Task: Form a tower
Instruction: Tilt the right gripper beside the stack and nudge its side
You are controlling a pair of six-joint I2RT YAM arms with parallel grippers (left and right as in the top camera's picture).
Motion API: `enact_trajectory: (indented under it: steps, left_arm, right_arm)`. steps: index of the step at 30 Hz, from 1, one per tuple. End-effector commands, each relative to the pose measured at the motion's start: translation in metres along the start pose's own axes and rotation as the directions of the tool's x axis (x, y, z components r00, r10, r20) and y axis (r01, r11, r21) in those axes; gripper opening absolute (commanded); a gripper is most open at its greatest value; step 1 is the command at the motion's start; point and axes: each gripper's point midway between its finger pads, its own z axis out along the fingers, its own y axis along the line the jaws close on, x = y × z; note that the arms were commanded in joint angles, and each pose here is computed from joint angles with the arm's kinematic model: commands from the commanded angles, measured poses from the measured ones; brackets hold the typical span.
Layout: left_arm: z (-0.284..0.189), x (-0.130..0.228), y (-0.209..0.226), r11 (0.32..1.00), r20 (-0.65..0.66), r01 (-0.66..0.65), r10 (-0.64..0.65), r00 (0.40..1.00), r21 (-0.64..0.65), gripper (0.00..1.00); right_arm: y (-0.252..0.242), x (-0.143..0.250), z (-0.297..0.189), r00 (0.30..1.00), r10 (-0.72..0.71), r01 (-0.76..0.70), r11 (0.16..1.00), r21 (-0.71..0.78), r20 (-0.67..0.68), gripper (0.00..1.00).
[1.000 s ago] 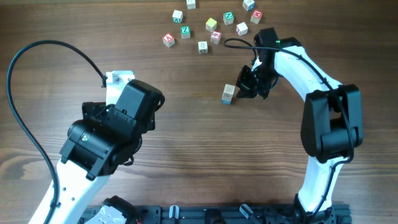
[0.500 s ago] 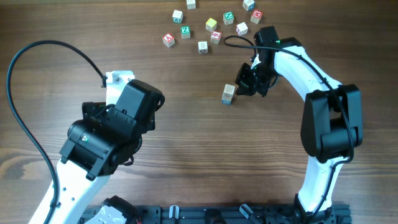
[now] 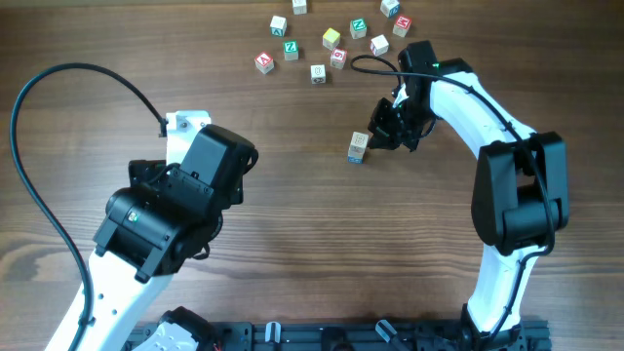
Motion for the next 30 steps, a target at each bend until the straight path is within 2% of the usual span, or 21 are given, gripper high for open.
enact_trajectory:
  steps: [1, 30]
  left_arm:
    - [-0.0016, -0.0007, 0.002, 1.0, 0.008, 0.0, 0.0, 1.0, 0.0, 1.0]
    - [-0.0016, -0.0007, 0.002, 1.0, 0.008, 0.0, 0.0, 1.0, 0.0, 1.0]
  right_arm:
    - [0.0008, 0.003, 0.006, 1.0, 0.009, -0.01, 1.0, -0.012, -0.024, 0.04]
    - [0.0046, -0.0011, 0.006, 1.0, -0.005, 0.004, 1.0, -0.028, -0.009, 0.05]
